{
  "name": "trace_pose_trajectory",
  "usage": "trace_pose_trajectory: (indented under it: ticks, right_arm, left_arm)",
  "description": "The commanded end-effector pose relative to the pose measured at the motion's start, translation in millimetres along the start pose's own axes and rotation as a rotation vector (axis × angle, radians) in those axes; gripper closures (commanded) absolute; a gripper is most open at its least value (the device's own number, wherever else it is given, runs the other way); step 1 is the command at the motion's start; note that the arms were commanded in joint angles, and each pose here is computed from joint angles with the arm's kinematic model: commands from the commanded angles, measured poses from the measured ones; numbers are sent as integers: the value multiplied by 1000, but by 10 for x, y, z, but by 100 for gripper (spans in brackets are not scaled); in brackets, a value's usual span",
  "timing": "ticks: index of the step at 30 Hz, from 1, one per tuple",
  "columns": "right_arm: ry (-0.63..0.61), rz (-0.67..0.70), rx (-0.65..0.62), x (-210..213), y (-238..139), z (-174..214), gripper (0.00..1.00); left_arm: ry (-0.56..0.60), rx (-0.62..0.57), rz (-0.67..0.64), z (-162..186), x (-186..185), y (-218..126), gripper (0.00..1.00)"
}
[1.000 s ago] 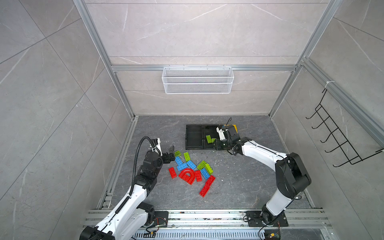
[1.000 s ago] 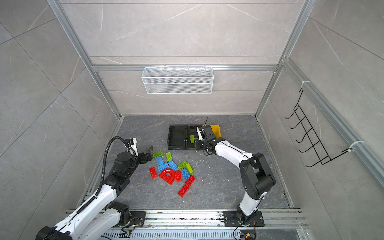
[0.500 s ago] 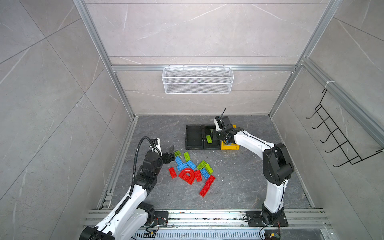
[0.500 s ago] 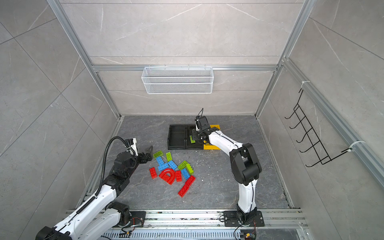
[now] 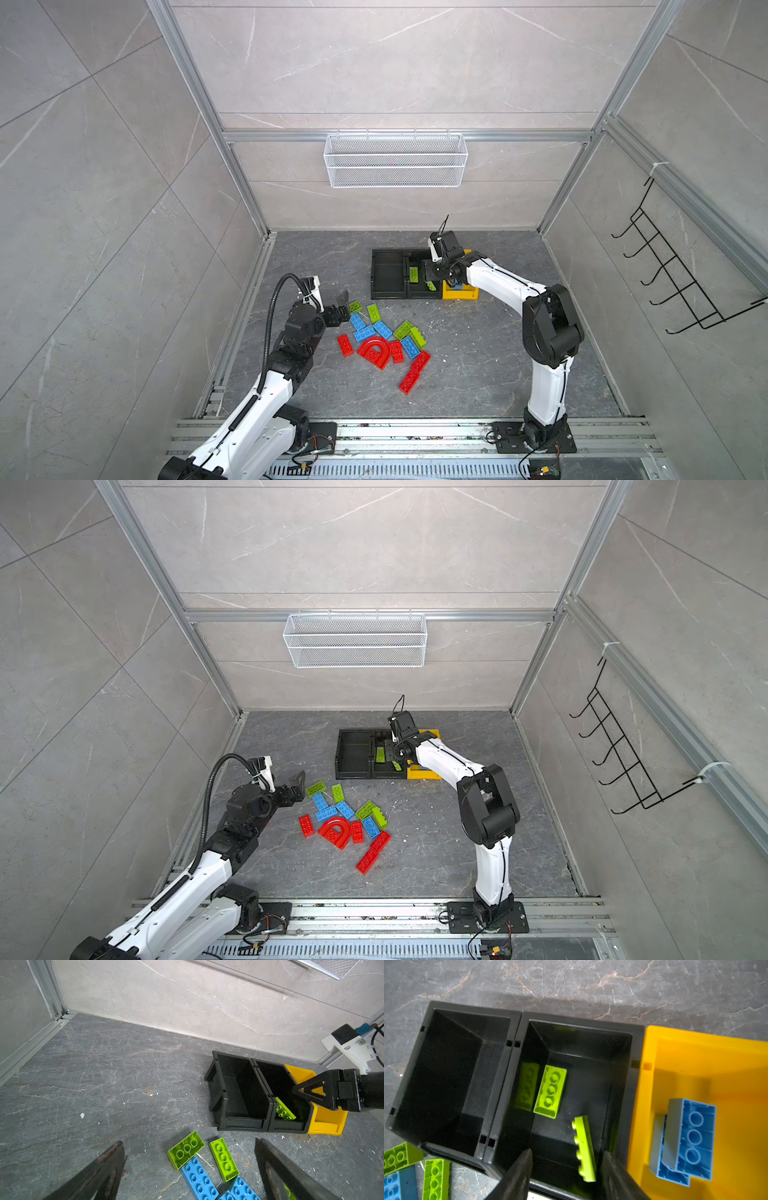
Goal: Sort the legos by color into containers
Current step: 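Carry the lime-green brick with the right gripper into the black bin and release, then return the right gripper to the pile and grasp a lime-green brick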
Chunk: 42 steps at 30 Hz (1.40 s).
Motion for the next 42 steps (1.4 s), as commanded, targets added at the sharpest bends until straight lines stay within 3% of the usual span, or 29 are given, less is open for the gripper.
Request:
trace_pose_trajectory:
  ticks: [1, 8, 14, 21, 31, 42]
  right_arm:
    - [-23, -48, -42, 68, -408, -58, 44]
    - [-43, -161, -21, 207, -839, 465, 47]
    - [-86, -204, 36, 461, -953, 1020, 47]
    - [-103, -193, 127, 643, -710, 1383, 48]
    - [-115, -114, 208, 707, -325, 1545, 48]
    - [-112, -33, 250, 590, -164, 1716, 57]
  left_arm:
    - [-14, -36, 10, -63, -10, -36, 0]
    - [-19, -37, 11, -63, -10, -38, 0]
    - [-22, -32, 17, -56, -18, -19, 0]
    - [-25, -21, 27, -45, -32, 1, 0]
    - [-1, 0, 0, 3, -3, 65, 0]
    - [1, -4, -5, -5, 3, 50, 0]
Point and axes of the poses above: each gripper's point midway between its finger pads, its own y axis out along the fingers, its own x axis along the line the jaws close on, z = x × y, the point moved 6 cm from there along -y, back along the fingers
